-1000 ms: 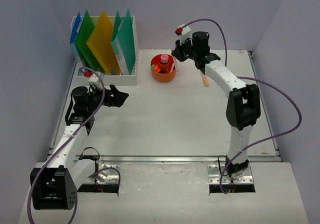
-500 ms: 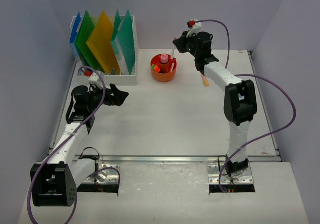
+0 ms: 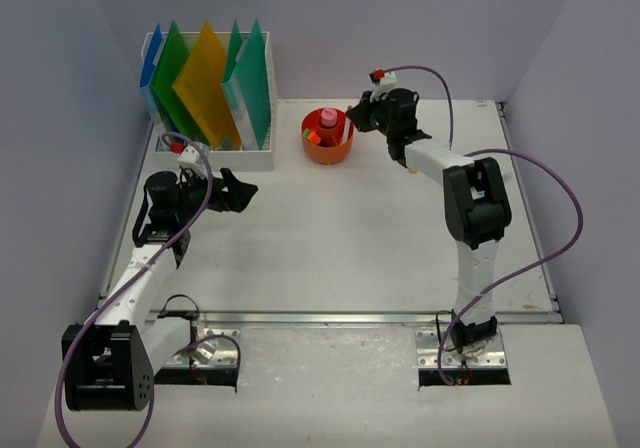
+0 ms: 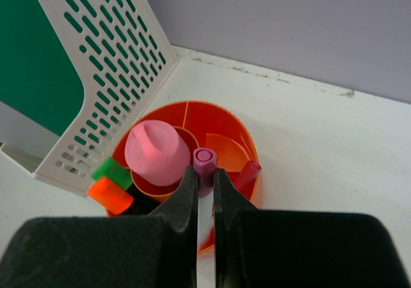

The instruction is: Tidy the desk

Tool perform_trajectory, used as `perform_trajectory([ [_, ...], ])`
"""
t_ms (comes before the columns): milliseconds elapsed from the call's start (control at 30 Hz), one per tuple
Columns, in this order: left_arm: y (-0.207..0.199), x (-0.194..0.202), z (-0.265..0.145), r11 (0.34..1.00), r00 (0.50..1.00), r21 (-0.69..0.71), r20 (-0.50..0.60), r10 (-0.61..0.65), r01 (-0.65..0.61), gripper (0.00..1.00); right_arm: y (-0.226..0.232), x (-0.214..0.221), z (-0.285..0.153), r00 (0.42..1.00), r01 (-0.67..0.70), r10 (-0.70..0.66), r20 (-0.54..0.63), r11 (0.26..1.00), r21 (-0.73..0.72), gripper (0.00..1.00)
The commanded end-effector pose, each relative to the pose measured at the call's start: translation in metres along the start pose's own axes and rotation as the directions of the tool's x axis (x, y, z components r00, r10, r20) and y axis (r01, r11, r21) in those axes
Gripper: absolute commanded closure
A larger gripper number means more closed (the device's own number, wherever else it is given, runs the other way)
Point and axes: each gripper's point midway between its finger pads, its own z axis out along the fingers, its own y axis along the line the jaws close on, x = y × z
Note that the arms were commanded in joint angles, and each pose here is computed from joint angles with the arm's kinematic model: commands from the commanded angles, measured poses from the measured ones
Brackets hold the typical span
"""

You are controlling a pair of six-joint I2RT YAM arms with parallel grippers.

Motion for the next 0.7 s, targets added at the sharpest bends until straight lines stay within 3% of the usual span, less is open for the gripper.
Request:
perform_trajectory([
  [0,0.0,-0.014,0.0,0.999,0.998,0.004,0.049,0.047,-0.047,0.0,0.008,-0.006,-0.009,1.0,-0.004,0.004,0.022,1.0,-0.019,1.0],
  [200,-0.001,-0.015,0.0,0.999,0.997,0.007,0.051,0.053,-0.053,0.0,0.022,0.018,-0.02,0.987,-0.146,0.144,-0.066,0.989,-0.024,1.0],
  [400,-0.002,-0.016,0.0,0.998,0.997,0.006,0.05,0.056,-0.056,0.0,0.049,0.028,-0.024,0.977,-0.181,0.171,-0.123,0.981,-0.069,0.98],
  [433,-0.001,-0.015,-0.001,0.998,0.997,0.005,0.048,0.055,-0.056,0.0,0.053,0.03,-0.024,0.975,-0.187,0.176,-0.134,0.979,-0.077,0.93],
  [467,-0.001,-0.014,-0.001,0.998,0.997,0.004,0.047,0.056,-0.056,0.0,0.057,0.032,-0.026,0.971,-0.201,0.188,-0.147,0.976,-0.078,0.76],
  [533,-0.001,-0.014,-0.001,0.998,0.997,0.006,0.047,0.058,-0.058,0.0,0.061,0.031,-0.029,0.966,-0.217,0.203,-0.162,0.973,-0.076,0.53],
  [600,-0.002,-0.013,-0.001,0.998,0.997,0.008,0.045,0.058,-0.058,0.0,0.067,0.032,-0.034,0.962,-0.224,0.208,-0.178,0.972,-0.076,0.38],
  [667,-0.001,-0.012,-0.001,0.998,0.997,0.009,0.044,0.056,-0.056,0.0,0.07,0.027,-0.037,0.963,-0.224,0.208,-0.174,0.971,-0.079,0.35],
])
